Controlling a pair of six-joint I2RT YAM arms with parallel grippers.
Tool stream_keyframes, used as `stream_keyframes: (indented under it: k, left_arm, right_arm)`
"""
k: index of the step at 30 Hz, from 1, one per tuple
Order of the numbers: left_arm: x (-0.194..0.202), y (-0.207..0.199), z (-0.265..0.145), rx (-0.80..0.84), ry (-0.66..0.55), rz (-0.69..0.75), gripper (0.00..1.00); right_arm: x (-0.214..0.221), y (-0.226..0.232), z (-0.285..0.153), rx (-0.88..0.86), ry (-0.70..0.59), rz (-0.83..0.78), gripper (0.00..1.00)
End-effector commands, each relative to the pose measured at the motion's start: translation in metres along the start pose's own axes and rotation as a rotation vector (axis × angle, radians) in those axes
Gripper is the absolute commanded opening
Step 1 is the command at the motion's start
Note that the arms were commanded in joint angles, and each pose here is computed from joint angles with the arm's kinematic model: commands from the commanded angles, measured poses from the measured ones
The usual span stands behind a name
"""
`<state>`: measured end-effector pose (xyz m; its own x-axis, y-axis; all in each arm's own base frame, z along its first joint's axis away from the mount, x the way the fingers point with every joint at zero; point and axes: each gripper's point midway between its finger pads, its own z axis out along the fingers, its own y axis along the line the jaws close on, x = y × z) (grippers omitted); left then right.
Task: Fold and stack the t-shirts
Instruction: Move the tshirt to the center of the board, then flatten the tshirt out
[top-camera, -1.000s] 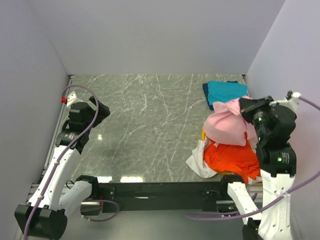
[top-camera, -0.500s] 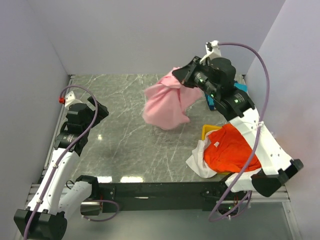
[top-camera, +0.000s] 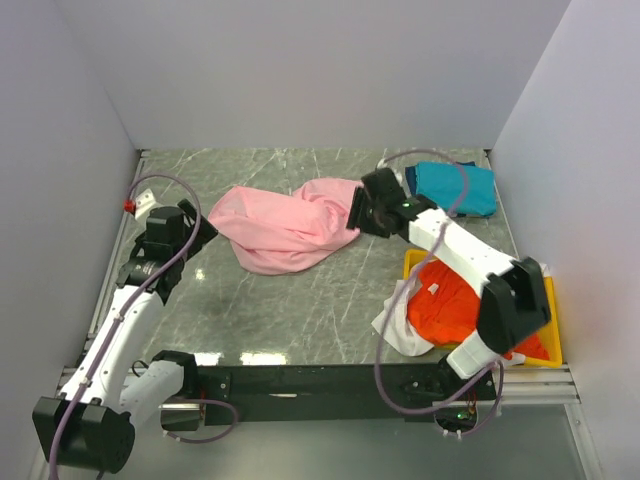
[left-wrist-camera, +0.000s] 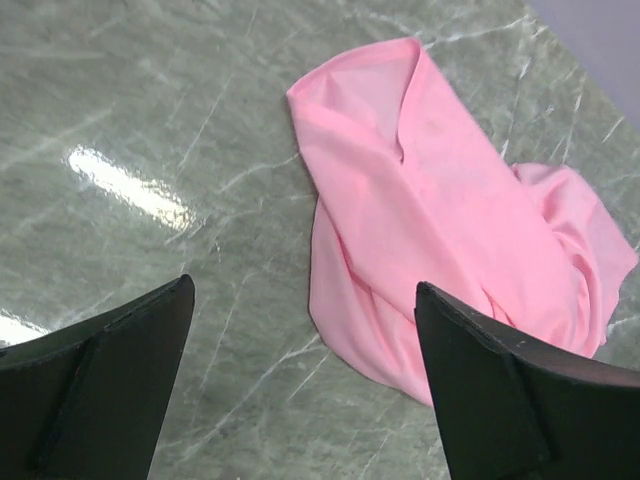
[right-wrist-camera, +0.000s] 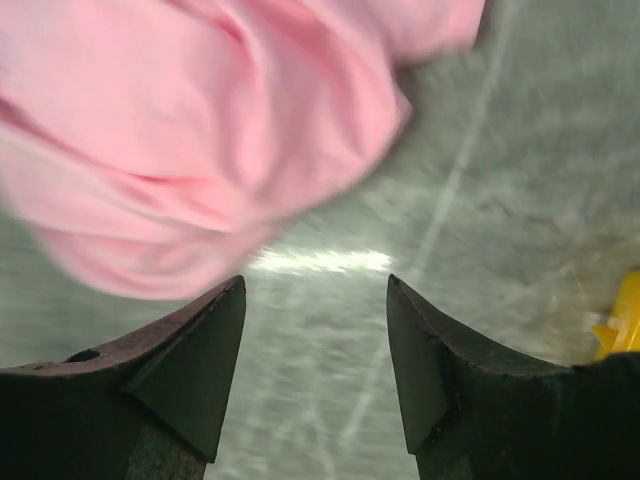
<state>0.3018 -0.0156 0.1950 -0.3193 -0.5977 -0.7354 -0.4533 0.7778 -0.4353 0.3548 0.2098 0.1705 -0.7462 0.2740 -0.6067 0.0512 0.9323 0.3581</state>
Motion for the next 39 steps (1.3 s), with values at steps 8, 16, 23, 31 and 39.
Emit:
stream_keyframes:
  k: [8,16,23,31,39]
  left_arm:
    - [0.036,-0.021,0.052,0.038,0.15,-0.04,0.96]
    - [0.02,-0.029,0.108,0.061,0.172,-0.06,0.89]
    - [0.03,-0.035,0.151,0.063,0.23,-0.032,0.76]
    - [0.033,-0.027,0.183,-0.026,0.251,0.015,0.64]
    - [0.036,-0.005,0.196,-0.144,0.261,0.074,0.64]
  right_arm:
    - [-0.003,0.016,0.036,-0.044,0.115,-0.029,0.62]
    - [-0.018,0.006,0.069,-0.071,0.133,0.089,0.59]
    - [-0.019,0.016,0.085,-0.131,0.178,0.09,0.59]
    - [-0.007,0.015,0.094,-0.135,0.221,0.095,0.58]
    - [0.003,0.01,0.114,-0.117,0.263,0.075,0.59]
